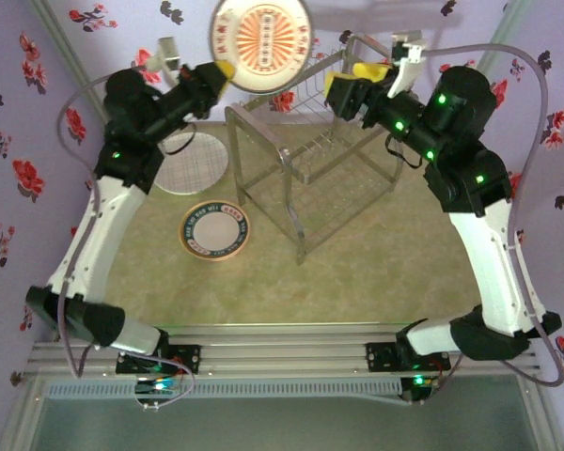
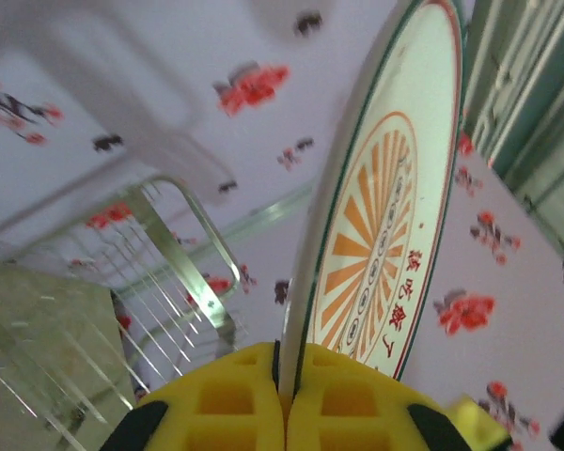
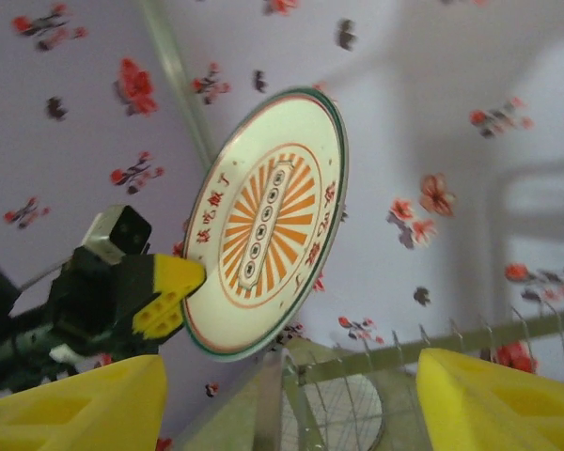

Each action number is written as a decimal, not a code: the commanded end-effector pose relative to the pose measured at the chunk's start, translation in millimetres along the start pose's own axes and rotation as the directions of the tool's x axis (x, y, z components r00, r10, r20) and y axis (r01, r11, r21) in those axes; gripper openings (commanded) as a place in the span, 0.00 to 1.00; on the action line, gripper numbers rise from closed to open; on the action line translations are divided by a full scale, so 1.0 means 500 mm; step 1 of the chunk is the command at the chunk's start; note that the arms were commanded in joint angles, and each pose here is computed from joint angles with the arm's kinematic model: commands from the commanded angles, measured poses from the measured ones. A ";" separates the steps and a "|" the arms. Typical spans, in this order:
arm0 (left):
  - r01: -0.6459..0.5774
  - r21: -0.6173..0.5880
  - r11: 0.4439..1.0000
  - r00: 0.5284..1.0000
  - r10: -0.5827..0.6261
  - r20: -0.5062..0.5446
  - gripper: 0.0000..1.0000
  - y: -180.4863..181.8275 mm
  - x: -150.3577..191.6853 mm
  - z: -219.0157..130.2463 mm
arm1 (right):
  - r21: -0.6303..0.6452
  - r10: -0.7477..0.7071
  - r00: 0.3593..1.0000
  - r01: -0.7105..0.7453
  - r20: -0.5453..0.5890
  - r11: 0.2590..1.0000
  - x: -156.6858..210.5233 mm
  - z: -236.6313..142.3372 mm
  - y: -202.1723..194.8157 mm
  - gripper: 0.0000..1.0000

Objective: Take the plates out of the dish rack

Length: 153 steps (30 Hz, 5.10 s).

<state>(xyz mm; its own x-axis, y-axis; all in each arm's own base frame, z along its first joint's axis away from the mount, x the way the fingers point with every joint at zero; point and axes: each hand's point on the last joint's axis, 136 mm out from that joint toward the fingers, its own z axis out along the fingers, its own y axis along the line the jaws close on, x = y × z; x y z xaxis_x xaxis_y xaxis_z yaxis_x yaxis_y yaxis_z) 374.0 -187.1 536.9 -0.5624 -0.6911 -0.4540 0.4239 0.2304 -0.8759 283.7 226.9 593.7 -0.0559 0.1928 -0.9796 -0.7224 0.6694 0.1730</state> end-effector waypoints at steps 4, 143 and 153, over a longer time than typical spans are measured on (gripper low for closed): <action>0.033 -0.053 0.998 0.983 -0.023 0.185 0.00 0.038 -0.063 -0.161 | -0.020 -0.288 0.957 0.287 -0.031 0.958 0.035 0.017 0.049 0.74; 0.038 -0.973 0.227 0.912 -0.405 -0.059 0.37 0.760 0.337 -0.446 | -0.396 -0.535 0.772 0.397 -0.344 0.828 0.289 0.033 0.257 0.82; 0.032 -0.947 0.320 0.995 -0.096 0.002 1.00 0.596 0.194 -0.460 | 0.341 -0.482 0.863 0.502 -0.150 0.794 0.096 -0.048 0.039 0.86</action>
<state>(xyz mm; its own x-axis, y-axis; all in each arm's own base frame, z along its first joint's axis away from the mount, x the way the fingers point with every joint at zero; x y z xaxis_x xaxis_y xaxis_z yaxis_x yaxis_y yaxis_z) 291.2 -47.7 168.2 -0.6512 -0.7094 -0.2697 -0.5480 0.6853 -0.4796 229.6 302.2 478.5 0.1305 -0.4273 -0.8946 -0.6820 0.6162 -0.3938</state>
